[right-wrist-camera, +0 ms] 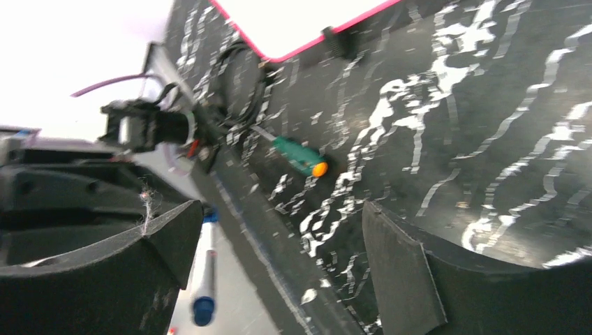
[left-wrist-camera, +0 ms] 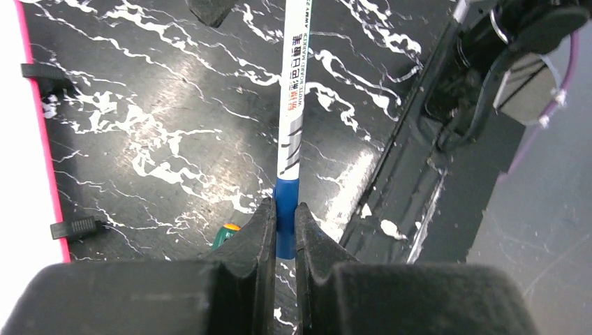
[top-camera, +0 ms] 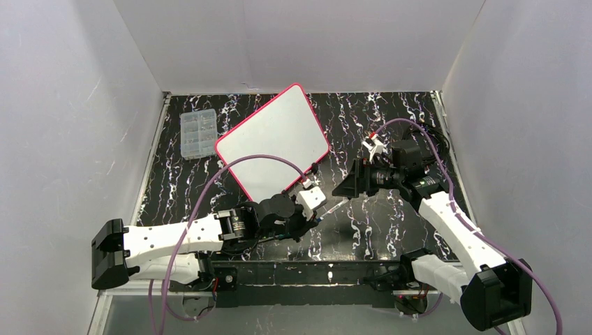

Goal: Write a sentence on the whiteboard
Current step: Open the whiteboard marker at the center of the board.

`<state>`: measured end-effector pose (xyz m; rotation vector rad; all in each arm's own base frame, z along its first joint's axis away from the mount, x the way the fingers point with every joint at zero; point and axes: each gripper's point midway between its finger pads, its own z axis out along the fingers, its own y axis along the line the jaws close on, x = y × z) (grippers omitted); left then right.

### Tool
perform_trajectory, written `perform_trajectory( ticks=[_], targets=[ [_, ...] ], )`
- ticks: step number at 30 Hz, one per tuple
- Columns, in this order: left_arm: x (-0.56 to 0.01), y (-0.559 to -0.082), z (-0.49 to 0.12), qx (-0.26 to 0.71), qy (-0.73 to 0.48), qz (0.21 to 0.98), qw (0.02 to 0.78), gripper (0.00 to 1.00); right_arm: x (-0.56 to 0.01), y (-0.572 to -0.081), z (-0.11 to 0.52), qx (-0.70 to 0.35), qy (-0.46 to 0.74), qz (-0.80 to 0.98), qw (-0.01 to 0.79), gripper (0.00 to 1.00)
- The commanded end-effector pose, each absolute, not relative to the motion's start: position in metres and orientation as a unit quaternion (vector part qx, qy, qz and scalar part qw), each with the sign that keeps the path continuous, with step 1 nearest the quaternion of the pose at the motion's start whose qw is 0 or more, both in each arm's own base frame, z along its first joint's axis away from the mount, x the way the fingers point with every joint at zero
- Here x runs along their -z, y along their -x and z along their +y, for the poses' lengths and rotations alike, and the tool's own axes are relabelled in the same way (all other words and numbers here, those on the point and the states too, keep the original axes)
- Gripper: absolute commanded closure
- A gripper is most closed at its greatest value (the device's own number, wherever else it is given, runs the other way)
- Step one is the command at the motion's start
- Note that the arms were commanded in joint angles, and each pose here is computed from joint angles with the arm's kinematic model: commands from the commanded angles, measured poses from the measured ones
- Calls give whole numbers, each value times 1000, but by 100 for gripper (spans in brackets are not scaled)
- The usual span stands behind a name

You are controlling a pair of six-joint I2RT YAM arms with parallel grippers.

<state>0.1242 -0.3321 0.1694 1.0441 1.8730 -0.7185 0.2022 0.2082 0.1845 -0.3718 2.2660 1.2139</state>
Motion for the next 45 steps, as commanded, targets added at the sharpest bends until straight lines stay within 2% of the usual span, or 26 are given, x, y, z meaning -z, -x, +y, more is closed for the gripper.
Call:
perform_trajectory(
  ticks=[1,10,22,29,39,45],
  targets=[
    [-160,-107,-322,290,-473,736,388,100,-220,-169,226,-551,202,780,218,11],
    [-162,-104,-322,304,-480,731,379,100,-213,-148,225,-557,212,784,176,18],
    [-169,-104,-323,309,-486,728,371,100,-196,-124,238,-544,245,792,131,42],
    [-173,-106,-325,313,-482,726,377,100,-193,-117,243,-541,259,791,120,45],
    [-177,-105,-325,316,-485,723,377,100,-192,-113,245,-545,264,787,114,60],
    [-175,-107,-326,313,-486,725,375,100,-194,-110,246,-550,268,783,111,60]
  ],
)
